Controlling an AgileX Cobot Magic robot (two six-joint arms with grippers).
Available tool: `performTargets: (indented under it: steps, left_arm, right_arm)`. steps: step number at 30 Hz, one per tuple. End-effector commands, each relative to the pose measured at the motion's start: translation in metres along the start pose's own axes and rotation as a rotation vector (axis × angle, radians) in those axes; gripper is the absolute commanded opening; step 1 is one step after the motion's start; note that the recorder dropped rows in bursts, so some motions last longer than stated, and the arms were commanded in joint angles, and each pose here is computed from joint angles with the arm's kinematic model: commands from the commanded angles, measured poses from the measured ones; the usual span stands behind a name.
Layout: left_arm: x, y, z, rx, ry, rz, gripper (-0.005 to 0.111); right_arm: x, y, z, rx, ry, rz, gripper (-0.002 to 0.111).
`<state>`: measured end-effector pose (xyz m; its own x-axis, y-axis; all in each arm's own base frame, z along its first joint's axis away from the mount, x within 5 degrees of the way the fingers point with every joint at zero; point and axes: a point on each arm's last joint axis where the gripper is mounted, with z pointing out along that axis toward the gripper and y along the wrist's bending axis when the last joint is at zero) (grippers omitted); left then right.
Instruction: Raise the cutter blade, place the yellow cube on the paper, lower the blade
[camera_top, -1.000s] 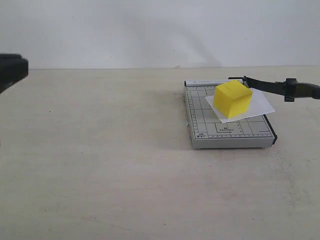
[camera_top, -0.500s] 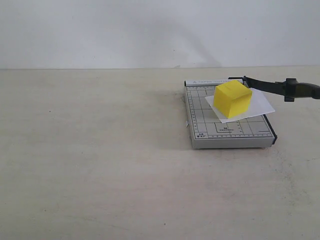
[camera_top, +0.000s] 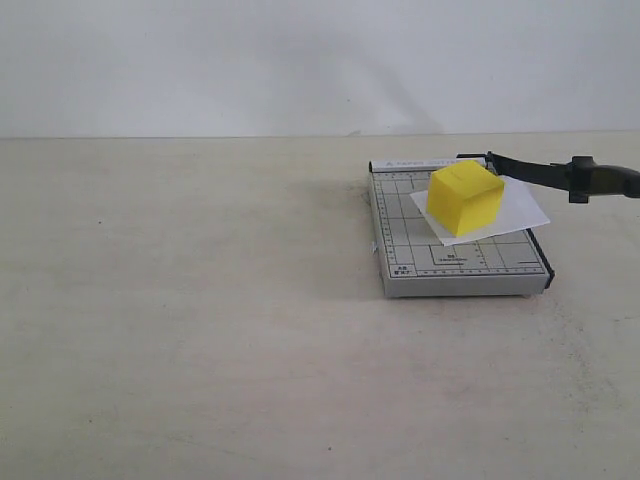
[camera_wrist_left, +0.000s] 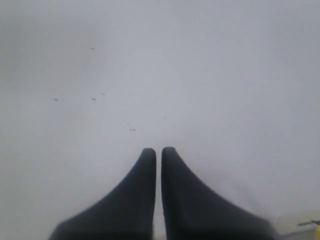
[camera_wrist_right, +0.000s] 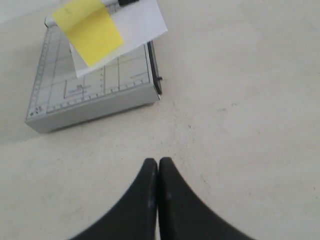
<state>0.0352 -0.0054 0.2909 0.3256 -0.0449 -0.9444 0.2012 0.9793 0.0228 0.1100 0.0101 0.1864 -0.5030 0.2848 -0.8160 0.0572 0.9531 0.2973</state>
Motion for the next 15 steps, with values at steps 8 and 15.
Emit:
performTargets:
  steps: [8,15]
  left_arm:
    - [0.054,-0.010,-0.002,0.094,0.194,-0.018,0.004]
    - [0.076,-0.012,-0.005,0.111,0.267,-0.021,0.004]
  right_arm:
    - [-0.106,0.039,-0.034,-0.069,-0.329,-0.431,0.000]
    - [-0.139,0.047,-0.016,-0.035,-0.314,-0.577,0.000]
